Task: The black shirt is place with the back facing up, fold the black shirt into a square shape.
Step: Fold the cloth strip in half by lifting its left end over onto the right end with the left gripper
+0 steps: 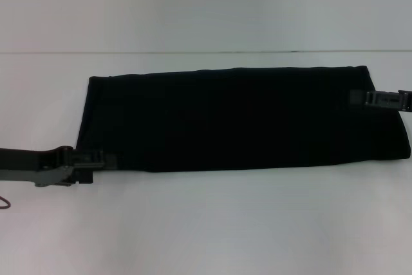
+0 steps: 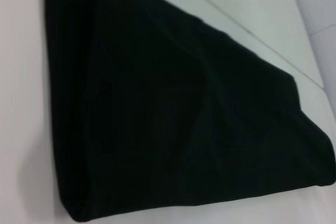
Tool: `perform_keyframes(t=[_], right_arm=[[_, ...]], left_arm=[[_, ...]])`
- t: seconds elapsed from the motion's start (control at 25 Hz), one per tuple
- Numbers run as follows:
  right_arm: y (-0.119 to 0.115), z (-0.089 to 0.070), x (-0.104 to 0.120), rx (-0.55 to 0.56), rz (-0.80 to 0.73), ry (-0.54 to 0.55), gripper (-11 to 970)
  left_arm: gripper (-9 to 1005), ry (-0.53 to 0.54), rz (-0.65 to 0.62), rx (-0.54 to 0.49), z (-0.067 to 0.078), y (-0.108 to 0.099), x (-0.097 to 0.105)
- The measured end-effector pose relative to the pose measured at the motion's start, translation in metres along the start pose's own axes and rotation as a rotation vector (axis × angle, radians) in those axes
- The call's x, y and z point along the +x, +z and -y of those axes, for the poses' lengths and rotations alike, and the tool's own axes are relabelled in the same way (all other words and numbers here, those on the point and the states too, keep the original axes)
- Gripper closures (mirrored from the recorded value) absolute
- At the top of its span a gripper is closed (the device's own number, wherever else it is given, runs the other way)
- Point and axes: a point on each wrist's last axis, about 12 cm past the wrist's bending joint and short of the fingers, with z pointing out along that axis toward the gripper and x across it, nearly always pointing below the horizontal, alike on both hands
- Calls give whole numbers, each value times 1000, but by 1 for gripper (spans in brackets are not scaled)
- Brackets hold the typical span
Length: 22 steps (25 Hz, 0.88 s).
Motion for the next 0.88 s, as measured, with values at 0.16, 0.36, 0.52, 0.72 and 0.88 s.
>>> perform_keyframes(t=[0.16,0.36,0.52,0.72,0.88], right_arm=[[3,-10,-3,-66,-27,-94,37],[8,-22,-10,-142,-79,-212,40],[13,-27,-14,-156,-105,-260,40],[15,-28,-20,-153,-97,-280,40],[15,-28,-21,-143,-87,-283,40]], left_arm=[[126,-32,-4,-18,-1,5,-1],[112,-72,1,-30,-4,10,0],[113,-99,17,-45,-7,14,-1],[114,-127,18,-56,-8,16,-2],[114,-156,15,-67,-10,18,-1]])
